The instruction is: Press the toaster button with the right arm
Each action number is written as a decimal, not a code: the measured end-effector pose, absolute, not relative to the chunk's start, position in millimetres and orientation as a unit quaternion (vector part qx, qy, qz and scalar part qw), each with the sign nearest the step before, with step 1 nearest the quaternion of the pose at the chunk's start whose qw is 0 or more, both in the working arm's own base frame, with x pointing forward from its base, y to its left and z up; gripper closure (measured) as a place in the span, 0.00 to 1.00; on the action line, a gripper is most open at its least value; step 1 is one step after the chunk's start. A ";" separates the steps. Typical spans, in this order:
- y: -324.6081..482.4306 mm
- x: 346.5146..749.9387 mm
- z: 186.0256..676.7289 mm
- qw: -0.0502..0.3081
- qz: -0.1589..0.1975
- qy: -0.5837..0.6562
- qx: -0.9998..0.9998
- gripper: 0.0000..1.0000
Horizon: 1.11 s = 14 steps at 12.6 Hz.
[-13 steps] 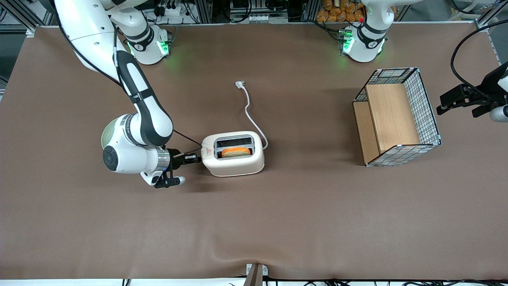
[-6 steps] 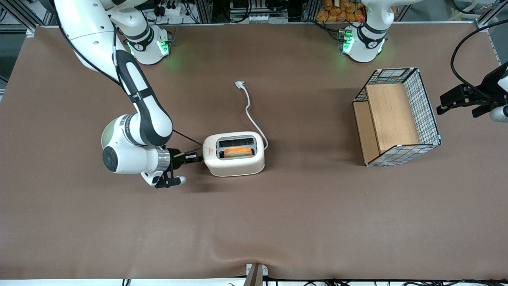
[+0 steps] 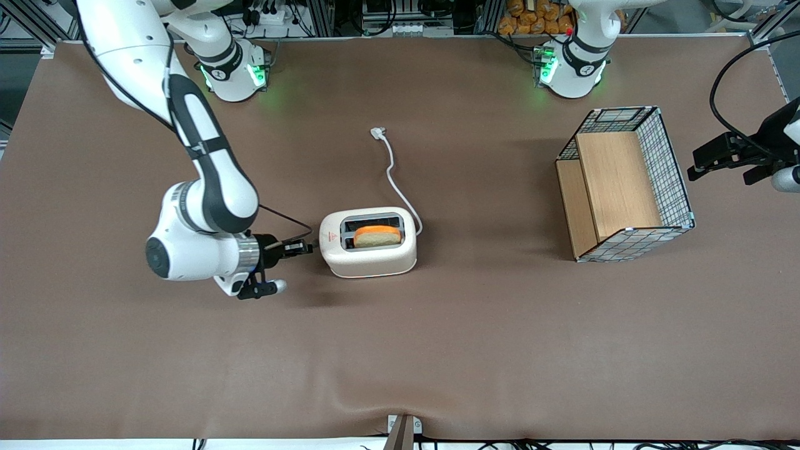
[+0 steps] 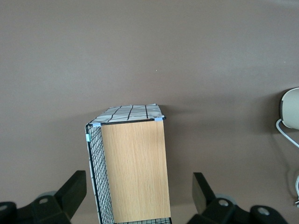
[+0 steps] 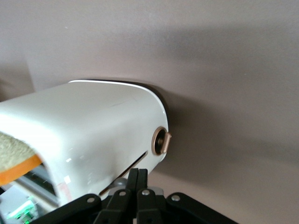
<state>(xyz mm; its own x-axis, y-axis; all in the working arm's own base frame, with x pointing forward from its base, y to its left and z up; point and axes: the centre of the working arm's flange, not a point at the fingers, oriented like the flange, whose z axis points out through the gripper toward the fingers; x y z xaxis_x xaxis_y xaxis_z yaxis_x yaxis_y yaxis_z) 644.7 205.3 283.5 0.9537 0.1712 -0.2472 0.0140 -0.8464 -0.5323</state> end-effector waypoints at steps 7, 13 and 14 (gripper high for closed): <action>146.6 675.2 390.8 0.239 0.130 -0.083 -0.959 0.11; 105.1 668.6 484.6 0.128 0.062 -0.106 -0.984 0.00; 97.7 663.2 505.5 0.123 0.059 -0.109 -0.985 0.00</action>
<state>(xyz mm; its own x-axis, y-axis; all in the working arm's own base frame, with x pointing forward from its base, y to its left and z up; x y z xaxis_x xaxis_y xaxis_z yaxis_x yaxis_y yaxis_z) 663.2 97.7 505.5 0.9694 0.2289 -0.0884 0.2000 -0.9458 -0.2557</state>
